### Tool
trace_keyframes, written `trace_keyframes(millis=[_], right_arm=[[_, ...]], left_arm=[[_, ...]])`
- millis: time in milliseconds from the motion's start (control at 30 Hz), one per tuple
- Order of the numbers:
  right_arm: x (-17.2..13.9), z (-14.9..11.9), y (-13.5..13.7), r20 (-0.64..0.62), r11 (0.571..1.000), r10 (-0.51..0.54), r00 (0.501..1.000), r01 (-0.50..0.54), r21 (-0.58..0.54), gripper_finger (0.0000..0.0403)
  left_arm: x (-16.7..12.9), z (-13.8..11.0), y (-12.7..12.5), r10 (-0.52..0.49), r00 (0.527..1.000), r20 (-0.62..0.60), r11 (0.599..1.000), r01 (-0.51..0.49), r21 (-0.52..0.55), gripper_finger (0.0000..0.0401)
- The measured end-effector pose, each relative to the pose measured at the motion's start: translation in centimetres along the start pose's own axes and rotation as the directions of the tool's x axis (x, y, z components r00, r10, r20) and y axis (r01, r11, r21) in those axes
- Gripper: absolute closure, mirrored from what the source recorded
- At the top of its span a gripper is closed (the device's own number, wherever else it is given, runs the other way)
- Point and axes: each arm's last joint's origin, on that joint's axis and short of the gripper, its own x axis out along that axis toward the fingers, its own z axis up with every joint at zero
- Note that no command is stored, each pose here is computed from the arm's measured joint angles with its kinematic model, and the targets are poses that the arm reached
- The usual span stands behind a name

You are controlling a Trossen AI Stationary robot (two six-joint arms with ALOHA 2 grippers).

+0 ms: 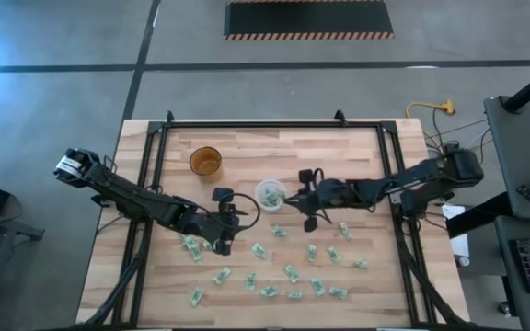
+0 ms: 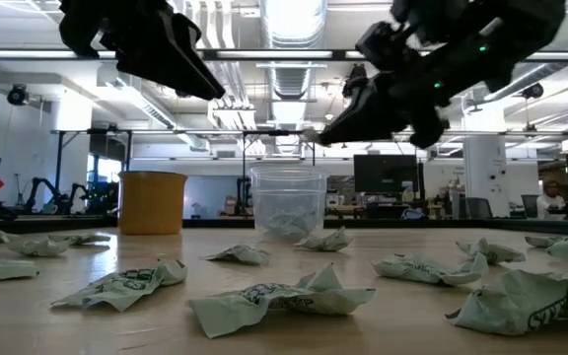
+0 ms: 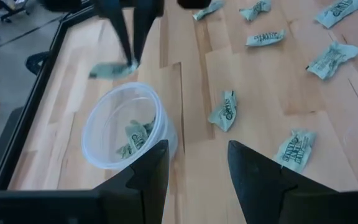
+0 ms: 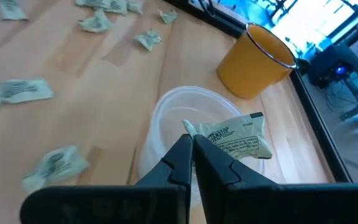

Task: Pick and place Stevia / Truvia into bins
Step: Put the stevia packet into the transparent container

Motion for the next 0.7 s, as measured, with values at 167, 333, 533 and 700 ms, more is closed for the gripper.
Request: trace_keyframes(millis=[167, 333, 533, 700], right_arm=[[1.9, 0.0, -0.2, -0.043, 1.0, 0.002, 0.999, -0.001, 0.009, 0.0394], [3.0, -0.2, -0.8, -0.066, 0.997, -0.012, 0.998, 0.017, 0.075, 0.0394], [2.7, -0.2, -1.2, -0.062, 0.995, -0.024, 0.998, 0.03, 0.095, 0.0368], [2.0, 0.2, -1.4, -0.047, 0.995, -0.03, 0.998, 0.034, 0.095, 0.0323]], left_arm=[[0.0, -0.2, 0.0, -0.004, 1.0, -0.019, 1.0, 0.003, -0.015, 0.0253], [0.0, -0.3, -0.1, -0.006, 1.0, -0.03, 1.0, 0.005, -0.021, 0.0253], [-0.1, -0.6, -0.2, -0.011, 0.999, -0.054, 1.0, 0.01, -0.022, 0.0253], [-0.1, -0.6, -0.2, -0.012, 0.998, -0.055, 1.0, 0.01, -0.022, 0.0253]])
